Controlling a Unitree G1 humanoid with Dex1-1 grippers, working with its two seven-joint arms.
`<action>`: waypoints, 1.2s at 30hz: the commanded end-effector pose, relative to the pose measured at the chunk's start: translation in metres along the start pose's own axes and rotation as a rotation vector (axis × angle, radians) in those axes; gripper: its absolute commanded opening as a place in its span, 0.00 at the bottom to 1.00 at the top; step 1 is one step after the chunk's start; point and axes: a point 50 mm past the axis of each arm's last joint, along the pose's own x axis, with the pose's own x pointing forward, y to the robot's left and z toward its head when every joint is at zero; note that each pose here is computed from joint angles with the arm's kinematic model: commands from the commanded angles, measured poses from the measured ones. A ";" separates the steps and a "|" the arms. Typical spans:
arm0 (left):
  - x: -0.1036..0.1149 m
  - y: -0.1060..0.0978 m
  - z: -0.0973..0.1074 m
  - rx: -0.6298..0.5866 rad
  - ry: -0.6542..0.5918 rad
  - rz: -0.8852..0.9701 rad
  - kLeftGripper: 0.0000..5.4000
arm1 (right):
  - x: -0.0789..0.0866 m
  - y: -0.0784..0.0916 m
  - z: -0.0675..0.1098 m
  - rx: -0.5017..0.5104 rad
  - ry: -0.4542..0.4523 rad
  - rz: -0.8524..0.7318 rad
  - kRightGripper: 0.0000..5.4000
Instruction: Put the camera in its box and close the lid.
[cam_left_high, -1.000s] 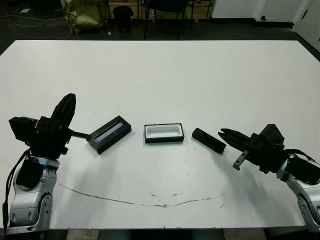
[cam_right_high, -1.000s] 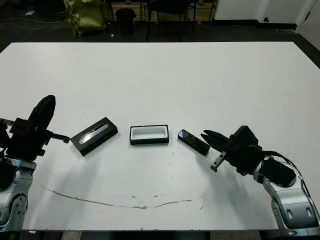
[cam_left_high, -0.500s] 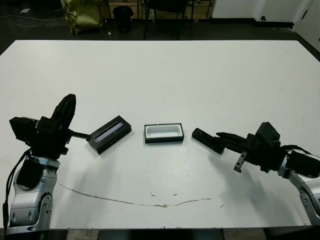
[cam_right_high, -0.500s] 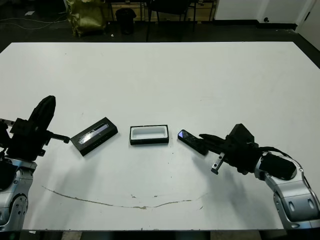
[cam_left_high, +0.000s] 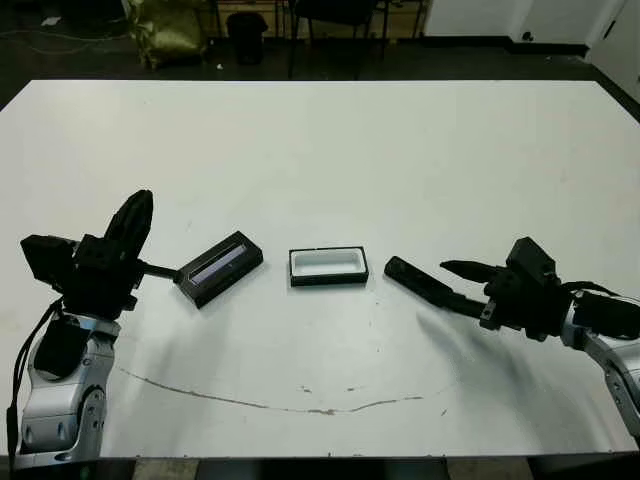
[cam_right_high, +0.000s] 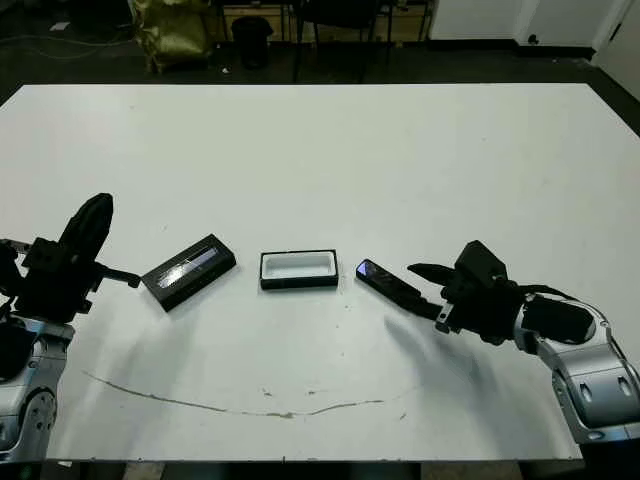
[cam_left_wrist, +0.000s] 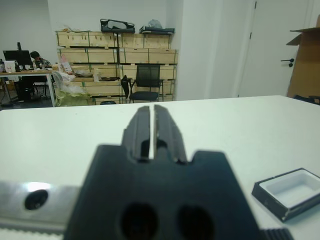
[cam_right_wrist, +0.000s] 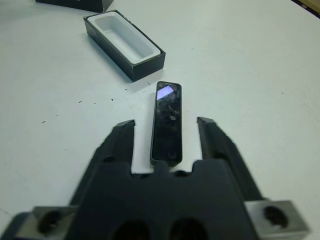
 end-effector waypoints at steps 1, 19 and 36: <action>-0.003 0.000 -0.007 -0.021 0.033 -0.002 0.00 | 0.001 -0.001 -0.005 -0.001 0.003 0.012 0.61; -0.003 0.000 -0.009 -0.012 0.041 0.005 0.00 | 0.006 0.001 -0.020 0.001 0.022 0.025 0.88; -0.004 0.001 -0.009 -0.036 0.043 0.005 0.00 | 0.029 0.006 -0.047 0.031 0.115 0.104 0.42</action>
